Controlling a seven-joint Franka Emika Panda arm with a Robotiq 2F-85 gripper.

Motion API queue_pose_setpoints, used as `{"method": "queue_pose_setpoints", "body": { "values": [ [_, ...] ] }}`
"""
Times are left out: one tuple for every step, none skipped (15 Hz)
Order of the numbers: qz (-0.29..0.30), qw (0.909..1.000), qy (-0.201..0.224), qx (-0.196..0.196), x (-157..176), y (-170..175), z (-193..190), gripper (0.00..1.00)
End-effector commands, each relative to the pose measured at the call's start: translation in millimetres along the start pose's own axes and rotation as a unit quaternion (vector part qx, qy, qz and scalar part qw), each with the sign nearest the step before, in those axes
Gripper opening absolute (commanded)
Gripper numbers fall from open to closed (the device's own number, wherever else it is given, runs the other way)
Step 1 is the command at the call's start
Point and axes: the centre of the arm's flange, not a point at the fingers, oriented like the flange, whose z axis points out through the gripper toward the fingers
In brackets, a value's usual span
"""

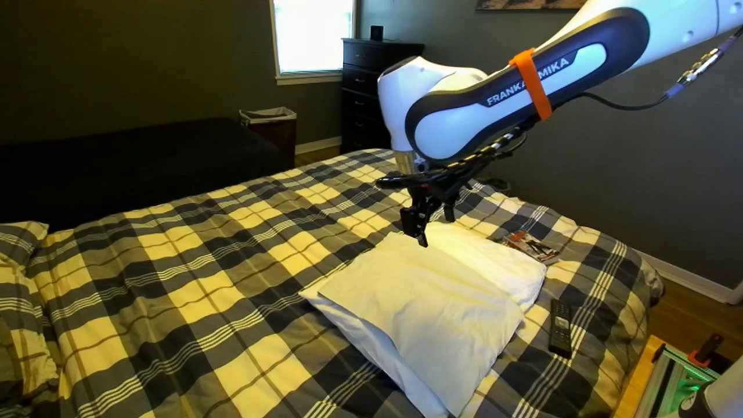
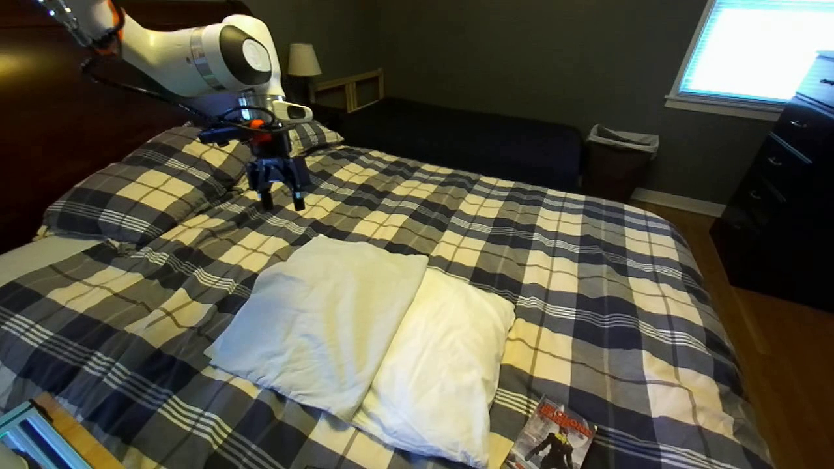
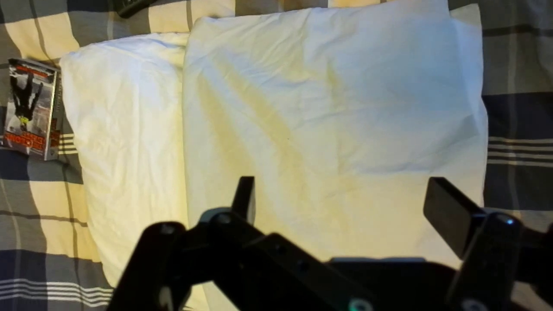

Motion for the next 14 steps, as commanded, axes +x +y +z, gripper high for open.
{"method": "queue_pose_setpoints", "body": {
  "values": [
    [-0.011, 0.9994, 0.002, -0.033, 34, -33, 11, 1.0],
    [-0.013, 0.999, 0.005, -0.042, 43, -42, 14, 1.0],
    [-0.018, 0.9987, 0.01, -0.046, 53, -50, 16, 1.0],
    [-0.027, 0.9983, 0.014, -0.049, 64, -59, 19, 1.0],
    [-0.035, 0.998, 0.015, -0.051, 73, -67, 21, 1.0],
    [-0.047, 0.9977, 0.012, -0.048, 82, -76, 23, 1.0],
    [-0.055, 0.9973, 0.007, -0.048, 87, -84, 26, 1.0],
    [-0.063, 0.997, 0.003, -0.045, 92, -90, 29, 1.0],
    [-0.075, 0.9964, -0.002, -0.04, 95, -97, 35, 1.0],
    [-0.084, 0.9958, -0.006, -0.034, 97, -103, 42, 1.0],
    [-0.098, 0.9949, -0.009, -0.024, 98, -109, 48, 1.0],
    [-0.107, 0.994, -0.018, -0.015, 98, -114, 58, 1.0],
    [-0.112, 0.9933, -0.028, -0.009, 97, -119, 65, 1.0],
    [-0.116, 0.9926, -0.035, -0.006, 97, -123, 73, 1.0]
  ]
}}
